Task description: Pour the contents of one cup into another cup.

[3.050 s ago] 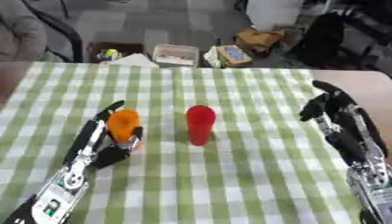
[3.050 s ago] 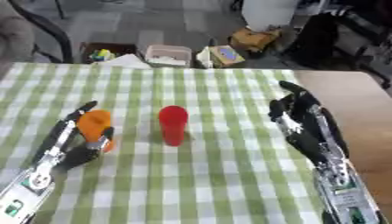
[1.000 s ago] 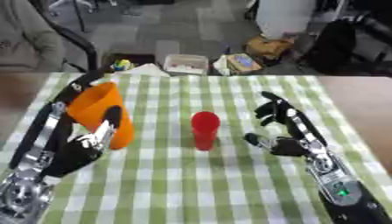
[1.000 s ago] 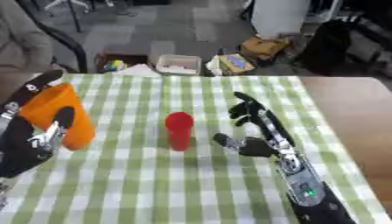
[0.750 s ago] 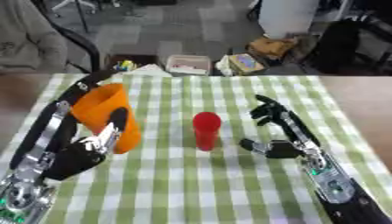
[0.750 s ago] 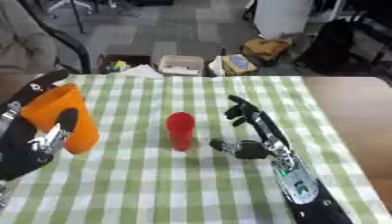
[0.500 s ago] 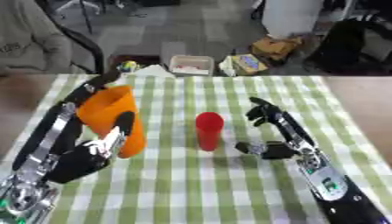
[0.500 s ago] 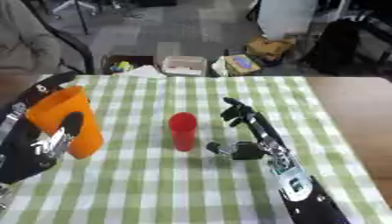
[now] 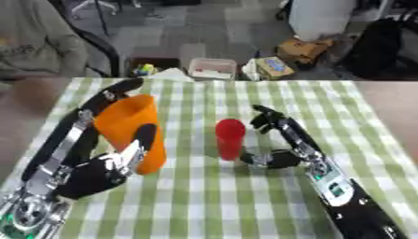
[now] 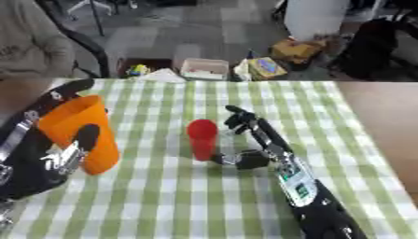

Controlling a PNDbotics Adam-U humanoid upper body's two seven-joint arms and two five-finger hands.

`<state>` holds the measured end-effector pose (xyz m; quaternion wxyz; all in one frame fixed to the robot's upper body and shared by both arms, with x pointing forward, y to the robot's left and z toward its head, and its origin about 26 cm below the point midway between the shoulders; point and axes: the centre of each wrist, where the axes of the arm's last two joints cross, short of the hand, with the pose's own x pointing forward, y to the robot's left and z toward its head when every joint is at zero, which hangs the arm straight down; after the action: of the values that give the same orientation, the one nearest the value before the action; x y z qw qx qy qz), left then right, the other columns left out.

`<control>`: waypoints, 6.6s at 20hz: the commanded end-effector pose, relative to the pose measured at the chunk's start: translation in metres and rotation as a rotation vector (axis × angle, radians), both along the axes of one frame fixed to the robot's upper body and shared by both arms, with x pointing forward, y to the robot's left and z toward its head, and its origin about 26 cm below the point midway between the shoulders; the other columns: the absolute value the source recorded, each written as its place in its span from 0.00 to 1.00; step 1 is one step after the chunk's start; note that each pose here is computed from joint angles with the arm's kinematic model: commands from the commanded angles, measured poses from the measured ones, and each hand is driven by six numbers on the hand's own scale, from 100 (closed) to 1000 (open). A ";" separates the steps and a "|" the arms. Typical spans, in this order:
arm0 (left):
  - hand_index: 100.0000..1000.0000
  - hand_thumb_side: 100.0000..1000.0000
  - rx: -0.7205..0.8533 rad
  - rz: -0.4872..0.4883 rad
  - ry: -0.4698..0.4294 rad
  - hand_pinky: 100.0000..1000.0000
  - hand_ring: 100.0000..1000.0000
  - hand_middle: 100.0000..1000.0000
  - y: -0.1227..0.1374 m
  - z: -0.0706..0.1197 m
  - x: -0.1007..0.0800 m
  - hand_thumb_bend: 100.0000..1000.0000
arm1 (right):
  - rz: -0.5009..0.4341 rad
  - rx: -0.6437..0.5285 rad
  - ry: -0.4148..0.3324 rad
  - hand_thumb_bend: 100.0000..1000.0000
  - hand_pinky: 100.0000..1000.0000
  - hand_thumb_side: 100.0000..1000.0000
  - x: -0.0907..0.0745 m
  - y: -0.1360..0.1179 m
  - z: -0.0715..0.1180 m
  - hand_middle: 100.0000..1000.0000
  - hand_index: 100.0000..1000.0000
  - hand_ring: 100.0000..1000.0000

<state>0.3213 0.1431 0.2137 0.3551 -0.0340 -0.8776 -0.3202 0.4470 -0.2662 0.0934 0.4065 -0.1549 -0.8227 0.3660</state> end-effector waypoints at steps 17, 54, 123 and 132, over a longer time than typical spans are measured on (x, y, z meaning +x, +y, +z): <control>0.91 0.40 -0.012 -0.079 -0.053 0.11 0.71 0.34 -0.009 0.020 -0.012 0.00 | 0.003 -0.041 -0.028 0.65 0.58 0.32 0.012 0.013 0.010 0.61 0.96 0.66; 0.92 0.39 -0.001 -0.092 -0.049 0.11 0.71 0.34 -0.011 0.020 -0.013 0.00 | 0.015 0.003 -0.026 0.11 0.28 0.02 0.015 0.036 0.007 0.19 0.72 0.27; 0.87 0.00 0.720 0.085 -0.582 0.10 0.57 0.38 -0.006 0.050 0.020 0.00 | 0.922 -0.142 -0.016 0.00 0.28 0.00 -0.049 0.156 0.065 0.17 0.72 0.24; 0.86 0.00 0.741 0.092 -0.635 0.09 0.55 0.38 -0.022 0.051 0.029 0.04 | 0.942 -0.131 0.001 0.00 0.28 0.00 -0.051 0.162 0.061 0.17 0.72 0.24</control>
<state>0.3509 0.1219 0.2562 0.0874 0.2239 -0.7694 -0.5918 0.3971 -0.1097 0.1454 0.2158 0.2038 -0.7771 0.5550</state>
